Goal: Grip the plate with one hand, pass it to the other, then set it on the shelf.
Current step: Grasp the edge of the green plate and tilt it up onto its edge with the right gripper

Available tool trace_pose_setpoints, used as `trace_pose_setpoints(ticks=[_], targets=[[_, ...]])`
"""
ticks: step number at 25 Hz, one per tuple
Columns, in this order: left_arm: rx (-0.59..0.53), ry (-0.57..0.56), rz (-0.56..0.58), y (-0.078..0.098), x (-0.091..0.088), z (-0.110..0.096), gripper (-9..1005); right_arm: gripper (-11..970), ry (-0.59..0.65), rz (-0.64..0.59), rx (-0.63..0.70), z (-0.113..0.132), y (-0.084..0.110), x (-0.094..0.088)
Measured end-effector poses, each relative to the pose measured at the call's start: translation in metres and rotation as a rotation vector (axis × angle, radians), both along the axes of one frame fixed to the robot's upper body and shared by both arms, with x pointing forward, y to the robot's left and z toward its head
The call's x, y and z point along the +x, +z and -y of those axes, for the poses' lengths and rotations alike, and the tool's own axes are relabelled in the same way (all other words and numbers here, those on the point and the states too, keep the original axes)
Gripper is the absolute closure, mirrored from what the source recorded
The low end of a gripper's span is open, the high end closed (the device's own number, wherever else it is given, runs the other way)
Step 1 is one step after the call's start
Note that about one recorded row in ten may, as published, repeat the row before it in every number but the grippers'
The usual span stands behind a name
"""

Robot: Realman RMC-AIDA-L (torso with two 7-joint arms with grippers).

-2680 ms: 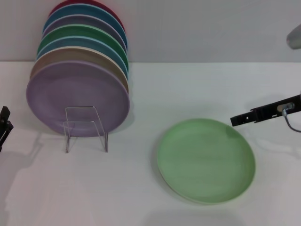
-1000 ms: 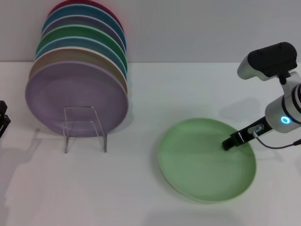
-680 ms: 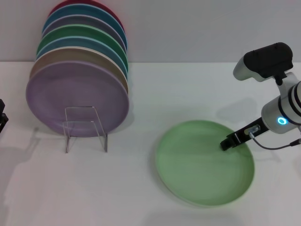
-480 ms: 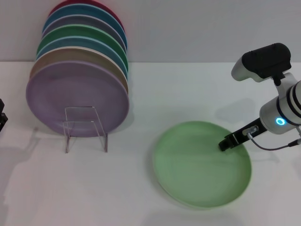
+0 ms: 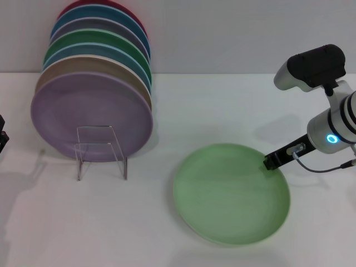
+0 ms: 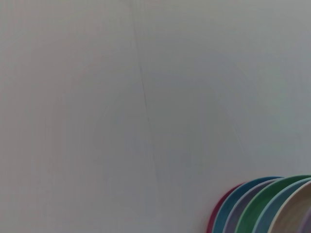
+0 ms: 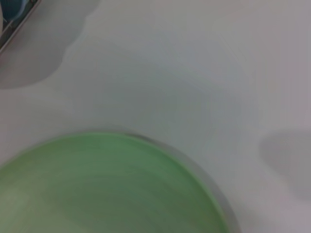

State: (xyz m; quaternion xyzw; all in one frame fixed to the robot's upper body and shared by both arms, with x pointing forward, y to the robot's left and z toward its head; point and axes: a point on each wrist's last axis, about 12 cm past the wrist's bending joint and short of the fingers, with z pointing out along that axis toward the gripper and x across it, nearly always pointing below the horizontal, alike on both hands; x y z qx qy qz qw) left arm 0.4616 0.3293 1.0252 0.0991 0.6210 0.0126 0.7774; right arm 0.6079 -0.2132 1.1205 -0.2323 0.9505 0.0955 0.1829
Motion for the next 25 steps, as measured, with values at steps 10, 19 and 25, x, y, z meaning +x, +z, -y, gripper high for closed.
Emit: trace_pose_setpoints(ticks=[10, 19, 25], targets=[[-0.008, -0.002, 0.015, 0.002, -0.001, 0.001, 137, 934, 0.027, 0.067, 0.084, -0.001, 0.014, -0.003], [-0.115, -0.055, 0.120, 0.013, -0.014, 0.005, 136, 940, 0.028, 0.182, 0.166, 0.008, 0.038, -0.016], [-0.234, -0.236, 0.237, 0.033, -0.020, 0.011, 136, 940, 0.101, 0.368, 0.209, 0.022, 0.051, -0.035]])
